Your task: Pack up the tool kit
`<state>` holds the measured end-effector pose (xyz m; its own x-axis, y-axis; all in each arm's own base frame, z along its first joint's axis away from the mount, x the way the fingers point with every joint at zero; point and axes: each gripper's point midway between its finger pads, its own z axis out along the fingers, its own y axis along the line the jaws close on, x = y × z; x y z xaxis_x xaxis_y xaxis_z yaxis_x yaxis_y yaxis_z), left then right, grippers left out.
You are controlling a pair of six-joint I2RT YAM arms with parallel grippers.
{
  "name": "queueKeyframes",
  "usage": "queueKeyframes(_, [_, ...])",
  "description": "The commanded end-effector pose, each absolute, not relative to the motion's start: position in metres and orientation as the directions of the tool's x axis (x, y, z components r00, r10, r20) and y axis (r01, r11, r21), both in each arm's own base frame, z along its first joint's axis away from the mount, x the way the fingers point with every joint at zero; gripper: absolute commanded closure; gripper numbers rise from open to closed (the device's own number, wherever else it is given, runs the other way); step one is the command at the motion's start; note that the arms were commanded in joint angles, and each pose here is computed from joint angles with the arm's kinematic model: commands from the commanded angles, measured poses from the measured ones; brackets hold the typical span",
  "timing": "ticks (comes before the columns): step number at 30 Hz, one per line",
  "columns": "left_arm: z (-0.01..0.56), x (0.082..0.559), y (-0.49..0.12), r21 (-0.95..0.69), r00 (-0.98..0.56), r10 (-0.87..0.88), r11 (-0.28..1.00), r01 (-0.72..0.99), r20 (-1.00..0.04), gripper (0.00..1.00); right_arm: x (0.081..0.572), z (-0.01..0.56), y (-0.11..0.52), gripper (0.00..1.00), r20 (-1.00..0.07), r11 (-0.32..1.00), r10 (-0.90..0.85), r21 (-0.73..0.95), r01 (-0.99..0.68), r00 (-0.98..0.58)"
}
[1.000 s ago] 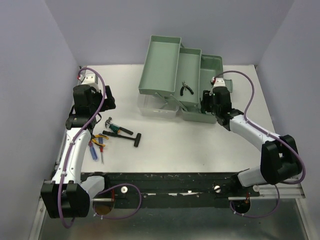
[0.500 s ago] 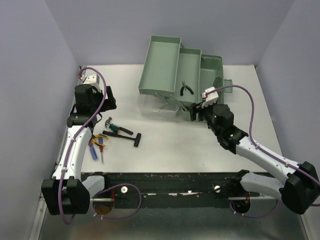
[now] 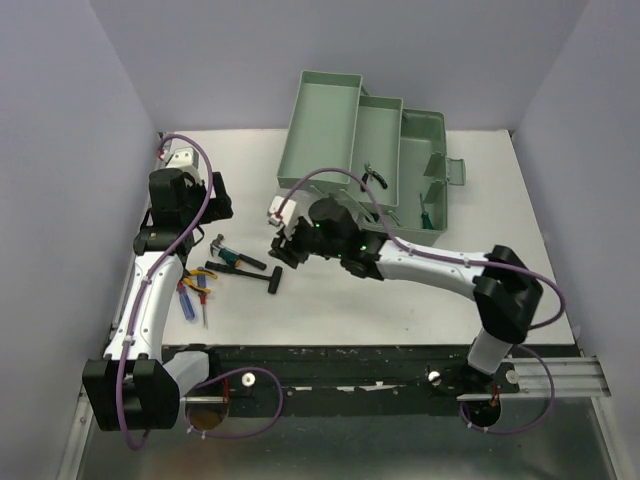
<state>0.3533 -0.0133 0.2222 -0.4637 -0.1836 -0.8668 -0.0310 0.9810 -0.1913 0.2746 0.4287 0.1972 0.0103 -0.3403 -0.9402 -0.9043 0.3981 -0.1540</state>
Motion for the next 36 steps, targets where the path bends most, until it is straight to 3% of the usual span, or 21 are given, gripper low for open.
queueKeyframes(1, [0.239, 0.355, -0.016, -0.198, -0.416, -0.186, 0.980, -0.015, -0.890, 0.01, 0.252, 0.145, 0.464, 0.43, -0.870, 0.185, -0.492, -0.069, -0.980, -0.031])
queueKeyframes(13, [0.242, 0.353, -0.016, -0.198, -0.407, -0.186, 0.980, -0.013, -0.894, 0.01, 0.241, 0.059, 0.486, 0.46, -0.711, 0.096, -0.701, -0.022, -0.995, -0.052])
queueKeyframes(27, [0.246, 0.351, -0.015, -0.195, -0.397, -0.186, 0.981, -0.017, -0.899, 0.01, 0.249, 0.015, 0.509, 0.47, -0.631, 0.158, -0.774, -0.097, -0.983, -0.062])
queueKeyframes(33, [0.247, 0.350, -0.015, -0.195, -0.395, -0.185, 0.981, -0.016, -0.900, 0.01, 0.249, 0.012, 0.498, 0.59, -0.610, 0.175, -0.789, -0.117, -0.978, -0.068])
queueKeyframes(36, [0.248, 0.350, -0.014, -0.193, -0.393, -0.184, 0.981, -0.018, -0.901, 0.01, 0.242, 0.014, 0.494, 0.74, -0.610, 0.148, -0.791, -0.108, -0.983, -0.052])
